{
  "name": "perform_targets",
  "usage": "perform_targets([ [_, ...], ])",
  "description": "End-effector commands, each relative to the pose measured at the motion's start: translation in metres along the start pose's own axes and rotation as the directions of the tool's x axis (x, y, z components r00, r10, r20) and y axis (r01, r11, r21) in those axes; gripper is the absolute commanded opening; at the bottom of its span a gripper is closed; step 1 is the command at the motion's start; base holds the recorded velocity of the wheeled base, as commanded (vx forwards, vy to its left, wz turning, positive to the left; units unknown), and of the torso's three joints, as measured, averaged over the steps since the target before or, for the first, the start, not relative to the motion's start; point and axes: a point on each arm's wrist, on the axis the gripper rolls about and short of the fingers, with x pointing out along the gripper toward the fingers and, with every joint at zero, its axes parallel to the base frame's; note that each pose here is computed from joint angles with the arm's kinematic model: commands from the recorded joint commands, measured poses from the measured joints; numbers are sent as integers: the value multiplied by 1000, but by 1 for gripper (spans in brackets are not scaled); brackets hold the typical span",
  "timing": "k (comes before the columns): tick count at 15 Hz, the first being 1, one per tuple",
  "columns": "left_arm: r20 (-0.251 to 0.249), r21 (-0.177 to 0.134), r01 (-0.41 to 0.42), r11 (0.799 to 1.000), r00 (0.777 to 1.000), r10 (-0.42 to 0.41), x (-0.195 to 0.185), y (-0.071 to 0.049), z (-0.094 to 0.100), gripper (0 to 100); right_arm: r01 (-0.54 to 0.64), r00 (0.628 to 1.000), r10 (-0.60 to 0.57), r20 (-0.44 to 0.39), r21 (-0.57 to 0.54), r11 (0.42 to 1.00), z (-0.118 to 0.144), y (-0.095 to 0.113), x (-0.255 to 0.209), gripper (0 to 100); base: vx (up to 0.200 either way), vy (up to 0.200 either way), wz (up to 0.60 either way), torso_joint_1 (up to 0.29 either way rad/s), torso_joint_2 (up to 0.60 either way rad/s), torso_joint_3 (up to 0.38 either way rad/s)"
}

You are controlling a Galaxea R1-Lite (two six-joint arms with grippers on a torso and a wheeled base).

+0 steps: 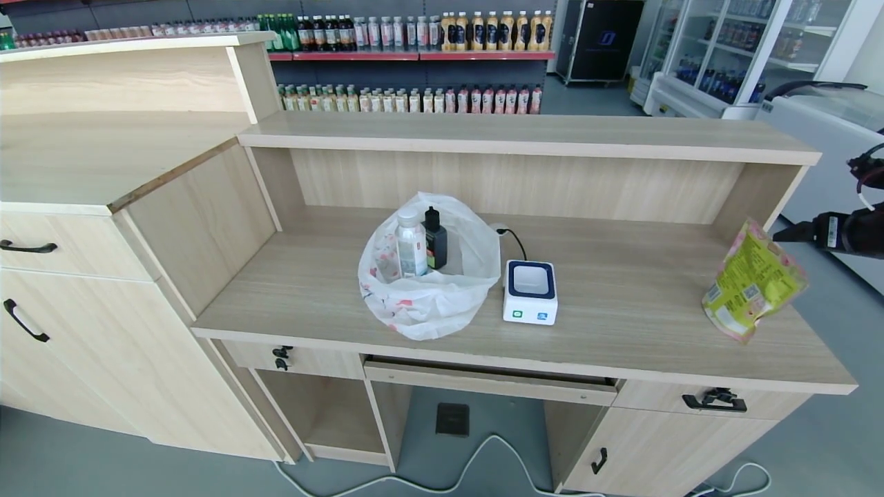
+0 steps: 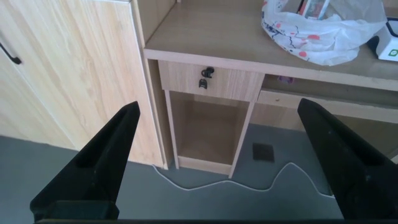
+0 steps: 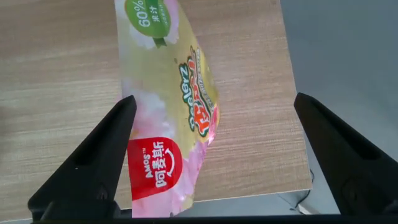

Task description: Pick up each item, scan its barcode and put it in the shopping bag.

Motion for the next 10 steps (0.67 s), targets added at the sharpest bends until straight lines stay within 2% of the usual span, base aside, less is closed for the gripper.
perform_targets([
  [1, 0, 0, -1, 1000, 1000, 1, 0, 0, 0, 100, -25, 1000, 25, -5, -5, 1000, -2, 7, 21, 100, 0, 0, 0, 0, 0, 0],
  [4, 0, 0, -1, 1000, 1000, 1, 0, 0, 0, 100, -48, 999, 48, 0, -18, 999, -6, 17, 41, 100, 0, 0, 0, 0, 0, 0],
  [10, 0, 0, -1, 1000, 1000, 1, 0, 0, 0, 100, -65, 995, 65, -75, -6, 998, -27, 19, 66, 100, 0, 0, 0, 0, 0, 0],
])
